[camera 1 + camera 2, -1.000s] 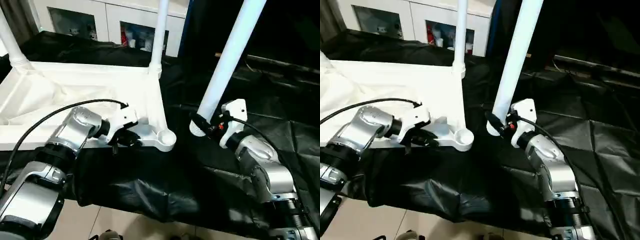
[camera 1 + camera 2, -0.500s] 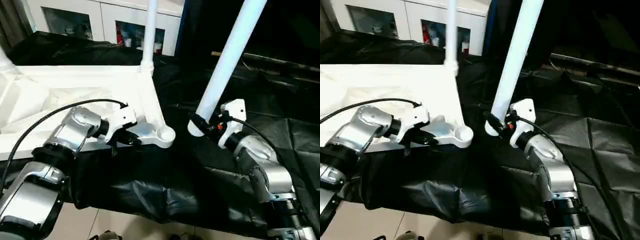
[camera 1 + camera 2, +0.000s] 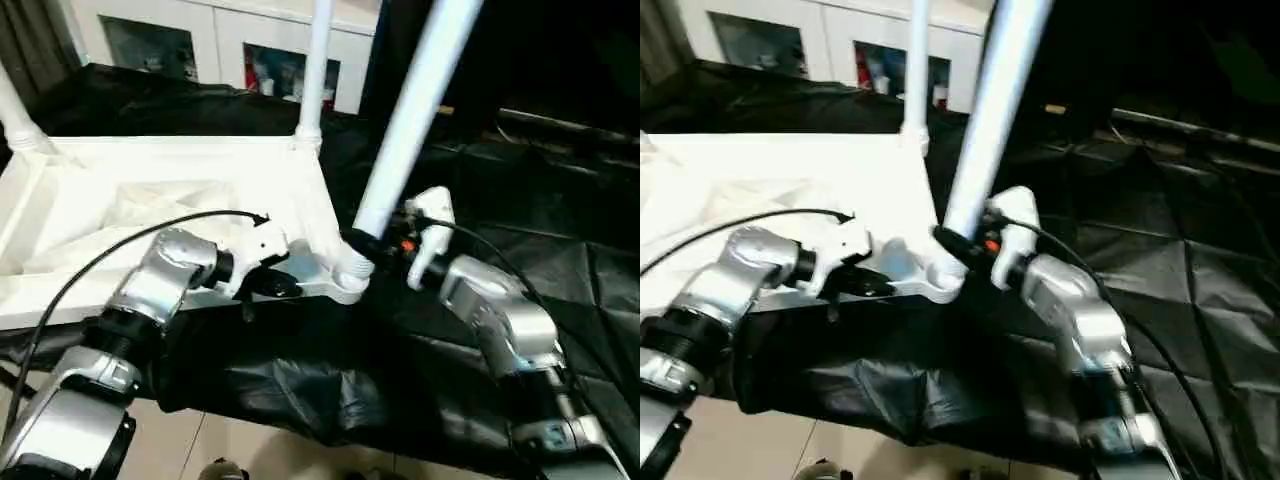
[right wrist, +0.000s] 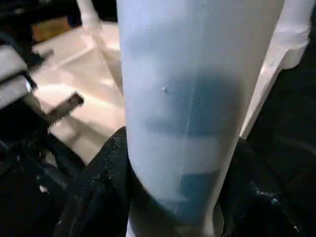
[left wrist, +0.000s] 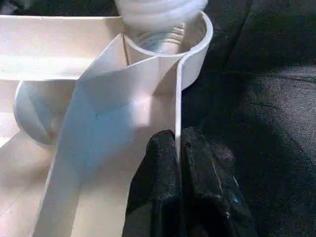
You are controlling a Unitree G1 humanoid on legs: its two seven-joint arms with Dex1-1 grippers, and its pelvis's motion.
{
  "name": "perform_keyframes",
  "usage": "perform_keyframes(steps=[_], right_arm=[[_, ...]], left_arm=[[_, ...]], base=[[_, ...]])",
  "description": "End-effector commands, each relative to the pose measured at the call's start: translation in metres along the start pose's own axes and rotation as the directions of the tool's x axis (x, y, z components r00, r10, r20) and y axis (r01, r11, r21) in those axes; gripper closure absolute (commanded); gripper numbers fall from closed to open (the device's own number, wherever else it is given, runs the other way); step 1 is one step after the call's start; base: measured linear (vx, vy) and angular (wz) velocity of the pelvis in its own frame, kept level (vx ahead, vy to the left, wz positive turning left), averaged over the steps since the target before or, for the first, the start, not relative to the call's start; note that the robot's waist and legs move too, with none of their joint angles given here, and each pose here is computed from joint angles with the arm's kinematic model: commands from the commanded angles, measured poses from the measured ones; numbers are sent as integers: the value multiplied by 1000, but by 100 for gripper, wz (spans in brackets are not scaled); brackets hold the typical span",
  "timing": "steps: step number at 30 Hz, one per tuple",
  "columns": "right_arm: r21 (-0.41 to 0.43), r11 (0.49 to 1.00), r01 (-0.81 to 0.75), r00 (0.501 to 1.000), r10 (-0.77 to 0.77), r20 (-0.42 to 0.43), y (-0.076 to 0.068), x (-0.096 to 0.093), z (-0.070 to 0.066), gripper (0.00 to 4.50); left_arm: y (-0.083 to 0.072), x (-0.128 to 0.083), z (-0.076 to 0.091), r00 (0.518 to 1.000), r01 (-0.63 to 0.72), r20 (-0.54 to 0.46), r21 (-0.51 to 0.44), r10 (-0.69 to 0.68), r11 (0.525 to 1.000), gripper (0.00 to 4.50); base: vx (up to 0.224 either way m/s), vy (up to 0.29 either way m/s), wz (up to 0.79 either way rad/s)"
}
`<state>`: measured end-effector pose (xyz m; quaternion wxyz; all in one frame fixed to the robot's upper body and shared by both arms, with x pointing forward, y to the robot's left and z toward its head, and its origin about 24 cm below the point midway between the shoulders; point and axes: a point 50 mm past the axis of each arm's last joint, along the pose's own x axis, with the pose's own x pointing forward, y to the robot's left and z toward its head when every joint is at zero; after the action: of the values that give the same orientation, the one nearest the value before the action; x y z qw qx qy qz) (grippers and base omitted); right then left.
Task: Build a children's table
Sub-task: Insert table leg to table base
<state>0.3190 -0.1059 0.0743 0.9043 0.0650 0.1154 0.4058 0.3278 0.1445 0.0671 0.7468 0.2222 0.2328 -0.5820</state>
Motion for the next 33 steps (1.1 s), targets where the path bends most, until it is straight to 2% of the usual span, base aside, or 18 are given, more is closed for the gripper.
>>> perform_keyframes(steps=[1,4,18,27,33], right_arm=[[-26,1000,6,998,-7,-63,-5,-1,-3,260],[-29,999,13,992,-16,-127,-8,1,-10,260],[6,1000,26,990,-25,-142,-11,10,-19,260],[134,988,75,995,-66,-71,-20,-4,-30,260],[198,973,118,993,-115,-27,-18,-15,-54,261]], left_arm=[[-8,10,-5,999,27,20,-29,-27,999,450],[-6,8,-6,1000,15,5,-25,-15,1000,450],[-4,5,-6,1000,9,-7,-12,-9,1000,450],[-4,4,-6,1000,10,-8,-13,-10,1000,450],[-1,3,-5,1000,5,-12,-10,-5,1000,450]], base=[[0,0,0],[0,0,0],[0,0,0],[0,0,0],[0,0,0]])
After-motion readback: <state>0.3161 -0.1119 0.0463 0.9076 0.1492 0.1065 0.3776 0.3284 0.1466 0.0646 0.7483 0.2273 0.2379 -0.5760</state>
